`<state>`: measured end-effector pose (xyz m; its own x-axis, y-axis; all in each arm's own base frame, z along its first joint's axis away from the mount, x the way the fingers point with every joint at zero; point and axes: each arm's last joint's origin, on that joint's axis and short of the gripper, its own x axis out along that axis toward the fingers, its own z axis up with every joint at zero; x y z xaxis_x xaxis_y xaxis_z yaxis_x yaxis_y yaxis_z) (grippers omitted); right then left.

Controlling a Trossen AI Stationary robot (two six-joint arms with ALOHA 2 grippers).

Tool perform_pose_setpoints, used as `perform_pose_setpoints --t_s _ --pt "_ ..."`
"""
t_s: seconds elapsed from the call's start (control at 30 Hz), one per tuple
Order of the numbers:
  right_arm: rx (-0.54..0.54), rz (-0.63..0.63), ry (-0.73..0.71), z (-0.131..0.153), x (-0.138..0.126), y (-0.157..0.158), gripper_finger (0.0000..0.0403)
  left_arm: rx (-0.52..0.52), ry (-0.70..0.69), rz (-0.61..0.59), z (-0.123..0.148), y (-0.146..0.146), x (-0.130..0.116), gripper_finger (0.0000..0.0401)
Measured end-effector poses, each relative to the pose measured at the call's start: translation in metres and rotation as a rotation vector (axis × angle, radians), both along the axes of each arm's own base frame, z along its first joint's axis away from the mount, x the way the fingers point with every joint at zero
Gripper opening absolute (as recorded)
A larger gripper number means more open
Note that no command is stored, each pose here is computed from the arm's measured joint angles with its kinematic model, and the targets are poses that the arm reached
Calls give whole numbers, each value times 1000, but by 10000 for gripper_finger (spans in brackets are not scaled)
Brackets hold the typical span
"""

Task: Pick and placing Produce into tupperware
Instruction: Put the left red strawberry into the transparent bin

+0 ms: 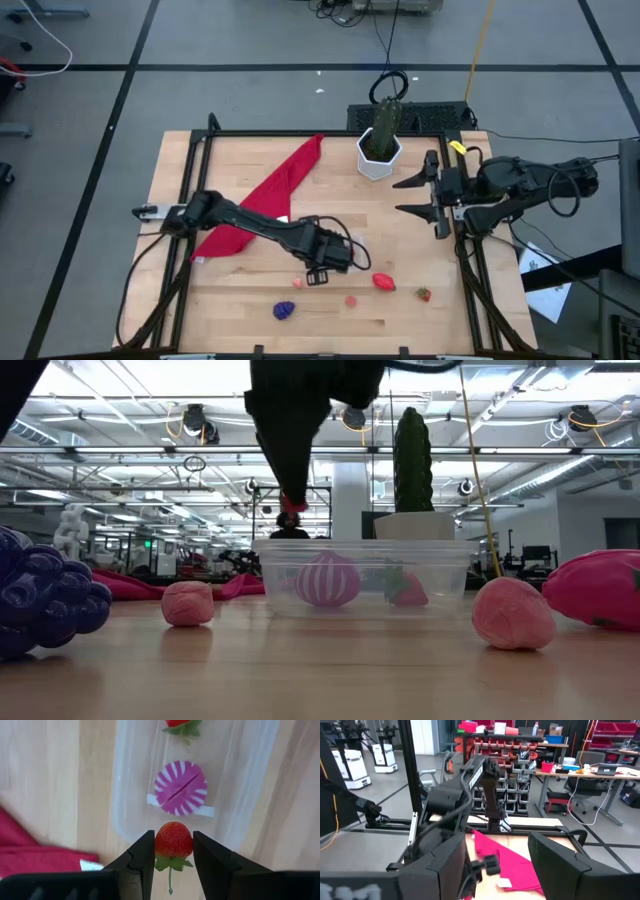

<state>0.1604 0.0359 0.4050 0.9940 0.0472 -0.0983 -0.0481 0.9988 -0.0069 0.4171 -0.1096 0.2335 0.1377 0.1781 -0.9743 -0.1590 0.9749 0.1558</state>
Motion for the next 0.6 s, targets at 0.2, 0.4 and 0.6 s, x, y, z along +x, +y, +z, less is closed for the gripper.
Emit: perform_pose_setpoints --t_s 0.2,0.4,0.6 --pt "4 0 -15 2 -5 -1 208 9 9 -40 -13 3 11 120" --pt "5 0 -5 1 -2 0 208 -2 -65 -90 -11 2 18 120" --pt "9 0 -21 2 -1 0 208 -4 -85 -108 -11 3 21 120"
